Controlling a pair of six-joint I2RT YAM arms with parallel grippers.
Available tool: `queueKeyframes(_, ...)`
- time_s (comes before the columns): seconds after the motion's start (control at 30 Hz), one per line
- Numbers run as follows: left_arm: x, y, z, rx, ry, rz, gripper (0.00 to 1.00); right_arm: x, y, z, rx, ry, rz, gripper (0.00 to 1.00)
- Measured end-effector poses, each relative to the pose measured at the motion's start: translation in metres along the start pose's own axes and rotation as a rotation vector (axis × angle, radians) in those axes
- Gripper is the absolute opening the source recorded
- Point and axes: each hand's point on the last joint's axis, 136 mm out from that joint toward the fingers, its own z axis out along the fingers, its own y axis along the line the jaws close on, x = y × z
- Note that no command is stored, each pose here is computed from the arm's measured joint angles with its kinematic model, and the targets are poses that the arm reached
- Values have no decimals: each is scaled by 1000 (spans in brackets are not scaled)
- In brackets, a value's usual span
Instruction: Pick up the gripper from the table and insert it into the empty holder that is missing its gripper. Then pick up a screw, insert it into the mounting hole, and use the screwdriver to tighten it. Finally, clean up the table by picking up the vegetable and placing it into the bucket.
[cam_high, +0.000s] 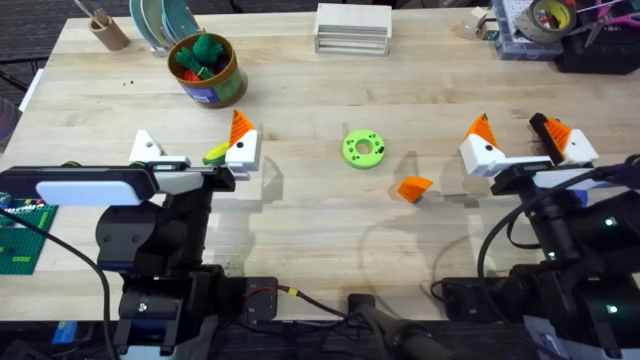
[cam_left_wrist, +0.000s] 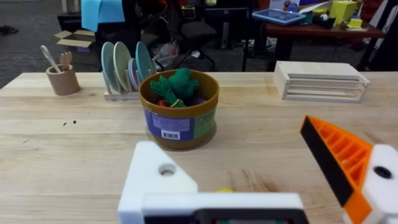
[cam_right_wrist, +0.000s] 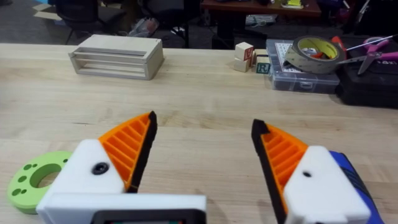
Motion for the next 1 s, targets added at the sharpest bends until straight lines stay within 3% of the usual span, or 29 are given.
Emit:
queueKeyframes(0.57, 2, 0, 0, -1, 8, 0, 992, 2, 0, -1, 2, 14, -3, 991)
queueKeyframes(0.7, 17, 1, -1, -3, 79, -1, 993, 4, 0, -4, 0, 53, 11, 992)
queueKeyframes(0.8, 16, 5, -8, -28, 141, 1, 993, 7, 1, -10, -6, 110, 28, 992)
queueKeyframes(0.9, -4, 12, -18, -72, 164, 5, 992, -4, 3, -19, -11, 142, 46, 991)
queueKeyframes(1.0, -36, 19, -28, -114, 171, 8, 992, -33, 3, -33, -11, 135, 53, 992)
